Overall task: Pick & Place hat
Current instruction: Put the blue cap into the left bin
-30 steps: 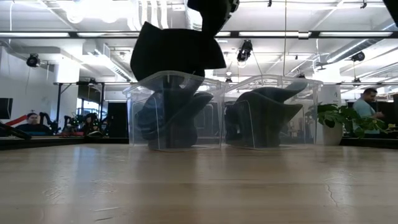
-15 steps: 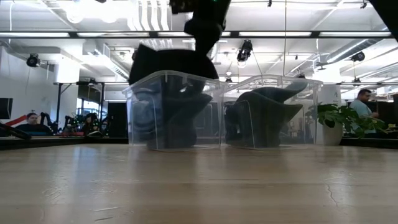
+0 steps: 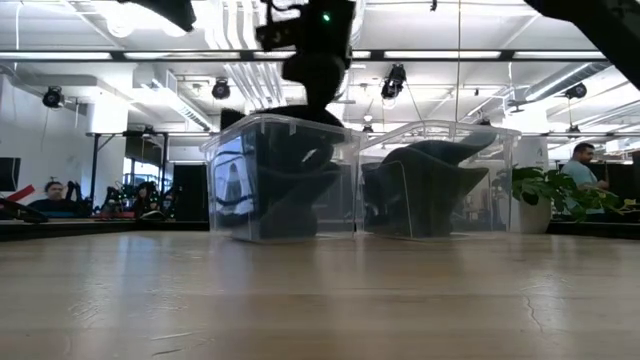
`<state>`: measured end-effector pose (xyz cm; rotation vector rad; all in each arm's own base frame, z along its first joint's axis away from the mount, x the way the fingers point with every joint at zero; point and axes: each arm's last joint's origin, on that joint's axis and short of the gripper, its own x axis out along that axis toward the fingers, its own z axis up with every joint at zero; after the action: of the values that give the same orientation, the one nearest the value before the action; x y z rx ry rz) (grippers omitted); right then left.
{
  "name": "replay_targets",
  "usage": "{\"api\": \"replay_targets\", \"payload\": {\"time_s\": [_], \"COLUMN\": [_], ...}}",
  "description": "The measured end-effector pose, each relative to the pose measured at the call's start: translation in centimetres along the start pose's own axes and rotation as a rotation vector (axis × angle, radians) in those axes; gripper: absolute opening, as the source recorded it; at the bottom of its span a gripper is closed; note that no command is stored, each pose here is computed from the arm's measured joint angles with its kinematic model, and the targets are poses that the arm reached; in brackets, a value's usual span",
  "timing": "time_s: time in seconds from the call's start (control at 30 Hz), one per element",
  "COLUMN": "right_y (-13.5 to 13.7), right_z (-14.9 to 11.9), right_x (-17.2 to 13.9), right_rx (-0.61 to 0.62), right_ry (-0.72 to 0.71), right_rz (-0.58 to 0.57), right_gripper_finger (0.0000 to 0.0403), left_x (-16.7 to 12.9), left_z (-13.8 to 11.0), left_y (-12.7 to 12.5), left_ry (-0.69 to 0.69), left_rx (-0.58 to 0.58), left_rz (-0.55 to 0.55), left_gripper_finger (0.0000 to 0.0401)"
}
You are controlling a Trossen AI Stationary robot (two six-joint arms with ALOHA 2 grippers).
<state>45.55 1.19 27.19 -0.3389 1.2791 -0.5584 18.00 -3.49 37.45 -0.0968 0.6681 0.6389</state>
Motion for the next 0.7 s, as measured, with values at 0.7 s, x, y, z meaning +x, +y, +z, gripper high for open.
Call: {"api": "replay_targets", "payload": {"time_s": [0.7], "right_y": [-2.0], "right_z": [1.2], "right_x": [0.8], "right_rx": [0.059], "right_ry": [-0.028], "right_rz": [0.053], "right_gripper_finger": [0.0128], "left_x": [1.2], "left_z": [0.8], "left_y": [0.4], "left_ry": [0.033], "left_rx": [-0.055], "left_rz": [-0.041], "left_gripper_finger": [0.0153]}}
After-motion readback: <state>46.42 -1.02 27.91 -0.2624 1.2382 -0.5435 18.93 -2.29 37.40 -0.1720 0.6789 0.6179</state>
